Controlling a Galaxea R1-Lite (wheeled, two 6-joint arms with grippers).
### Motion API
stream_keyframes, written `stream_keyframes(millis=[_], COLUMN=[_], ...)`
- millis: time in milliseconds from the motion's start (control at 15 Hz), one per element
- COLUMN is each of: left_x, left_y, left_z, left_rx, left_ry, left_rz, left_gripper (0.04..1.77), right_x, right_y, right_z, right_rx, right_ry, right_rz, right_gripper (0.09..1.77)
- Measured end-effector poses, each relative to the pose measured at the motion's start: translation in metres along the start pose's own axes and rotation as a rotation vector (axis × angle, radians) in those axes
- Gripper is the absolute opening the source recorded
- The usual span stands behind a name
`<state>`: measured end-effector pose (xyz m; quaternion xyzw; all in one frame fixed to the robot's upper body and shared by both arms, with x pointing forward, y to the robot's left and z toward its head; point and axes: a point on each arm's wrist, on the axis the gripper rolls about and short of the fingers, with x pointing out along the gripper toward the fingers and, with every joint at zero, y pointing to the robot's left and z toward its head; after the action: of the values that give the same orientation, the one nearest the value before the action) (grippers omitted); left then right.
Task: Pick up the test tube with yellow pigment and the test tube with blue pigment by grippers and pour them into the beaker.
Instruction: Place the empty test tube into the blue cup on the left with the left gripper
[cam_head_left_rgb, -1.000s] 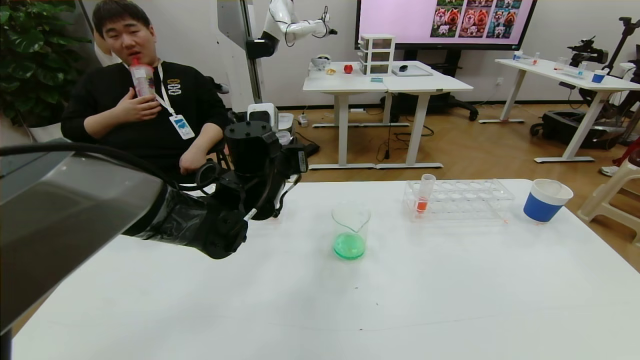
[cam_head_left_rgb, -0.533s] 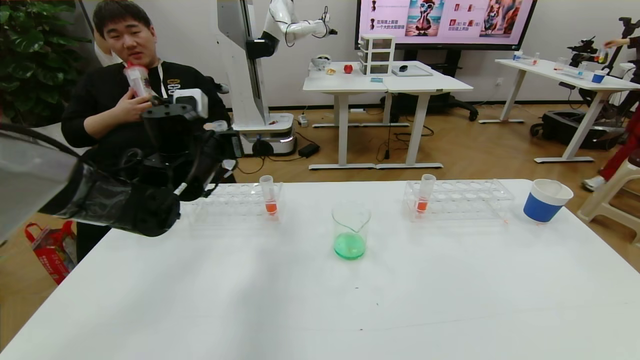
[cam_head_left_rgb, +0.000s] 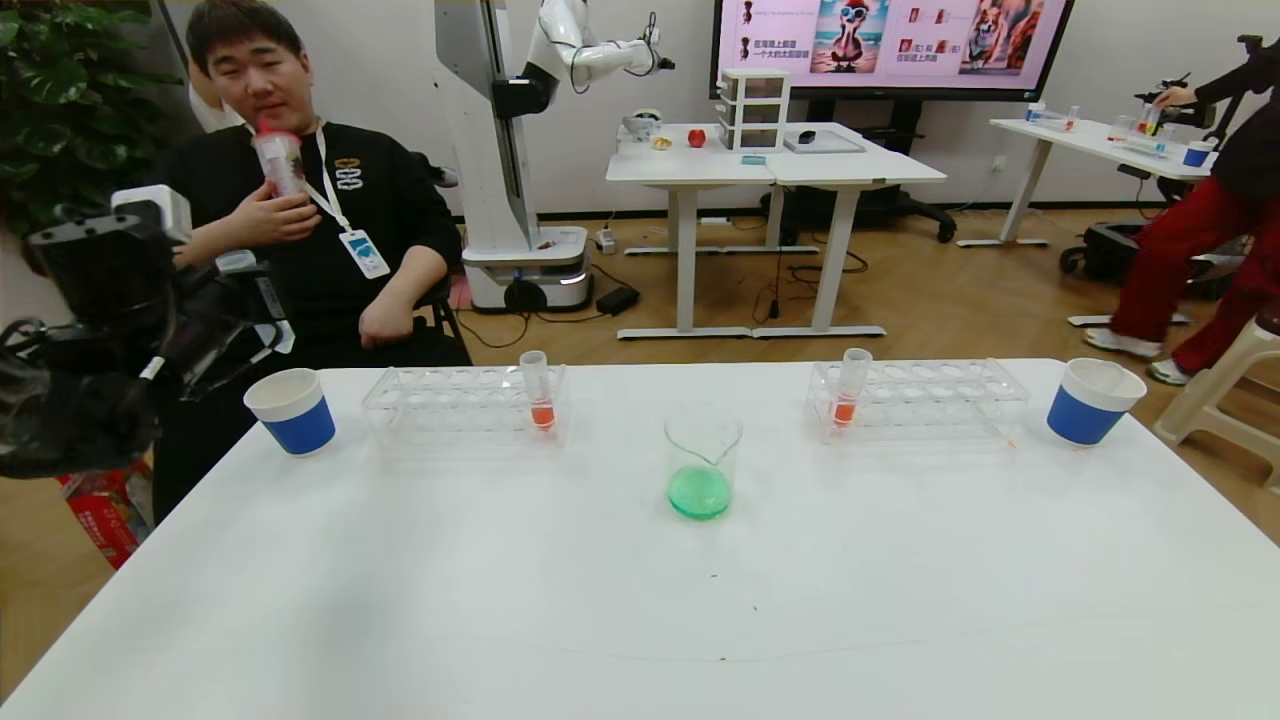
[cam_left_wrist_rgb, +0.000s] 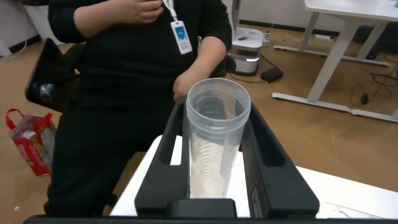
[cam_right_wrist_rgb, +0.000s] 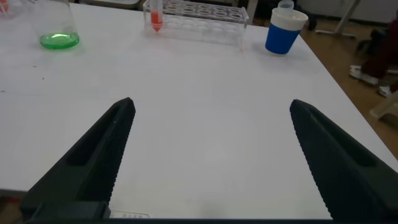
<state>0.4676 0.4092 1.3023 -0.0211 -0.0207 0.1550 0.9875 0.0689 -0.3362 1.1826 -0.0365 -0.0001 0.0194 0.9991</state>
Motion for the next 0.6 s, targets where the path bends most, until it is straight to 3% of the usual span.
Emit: stream_keyframes(millis=[200, 600], left_x=[0.003, 0.014], left_y=[0.029, 0.032], left_z=[-0.002, -0.024], left_rx=[-0.001, -0.001], left_ry=[0.006, 0.040], left_rz=[0.041, 0.049], left_gripper=[0.50, 0.50], right_x=[0.000, 0.000], right_y=[0.000, 0.000], right_z=[0.000, 0.000], right_rx=[0.000, 0.000], right_ry=[0.000, 0.000], right_rz=[0.000, 0.000], right_gripper=[1.74, 1.74])
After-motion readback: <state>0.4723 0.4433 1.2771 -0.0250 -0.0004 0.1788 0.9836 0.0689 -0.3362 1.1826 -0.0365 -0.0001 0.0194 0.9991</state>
